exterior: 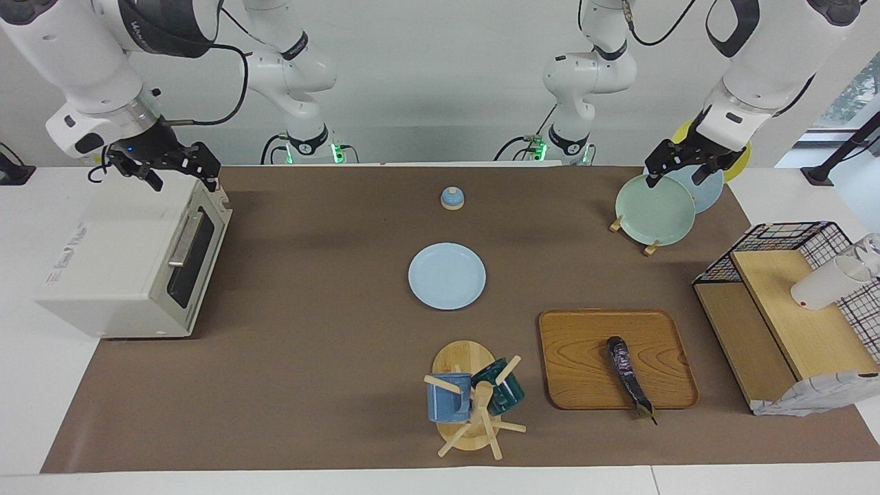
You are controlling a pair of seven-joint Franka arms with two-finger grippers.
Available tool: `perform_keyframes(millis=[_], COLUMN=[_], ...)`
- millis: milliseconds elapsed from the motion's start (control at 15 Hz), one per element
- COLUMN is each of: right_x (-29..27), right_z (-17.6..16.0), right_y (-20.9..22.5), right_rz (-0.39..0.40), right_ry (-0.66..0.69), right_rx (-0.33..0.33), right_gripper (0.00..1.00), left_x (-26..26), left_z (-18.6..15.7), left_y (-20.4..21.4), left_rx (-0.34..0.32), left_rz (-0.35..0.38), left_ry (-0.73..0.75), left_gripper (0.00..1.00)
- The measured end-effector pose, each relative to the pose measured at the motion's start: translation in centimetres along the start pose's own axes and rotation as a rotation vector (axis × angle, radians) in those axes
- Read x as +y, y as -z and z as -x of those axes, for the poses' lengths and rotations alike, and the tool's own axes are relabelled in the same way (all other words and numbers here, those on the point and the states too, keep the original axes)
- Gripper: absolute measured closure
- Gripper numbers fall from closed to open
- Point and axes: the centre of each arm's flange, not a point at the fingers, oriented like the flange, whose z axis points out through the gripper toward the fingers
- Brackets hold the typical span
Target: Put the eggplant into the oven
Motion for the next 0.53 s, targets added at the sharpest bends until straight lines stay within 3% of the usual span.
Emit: perform_keyframes(millis=[533], right_x=[-0.19], right_z=[0.17], right_y=[0.28], right_rz=[0.0], right_ry=[0.003], right_rx=[0.005], right_gripper=[0.0], left_x=[0.0], left_z=[0.0], left_y=[0.02], left_rx=[0.001], left_rz=[0.0], left_ry=[0.0], left_gripper=[0.0])
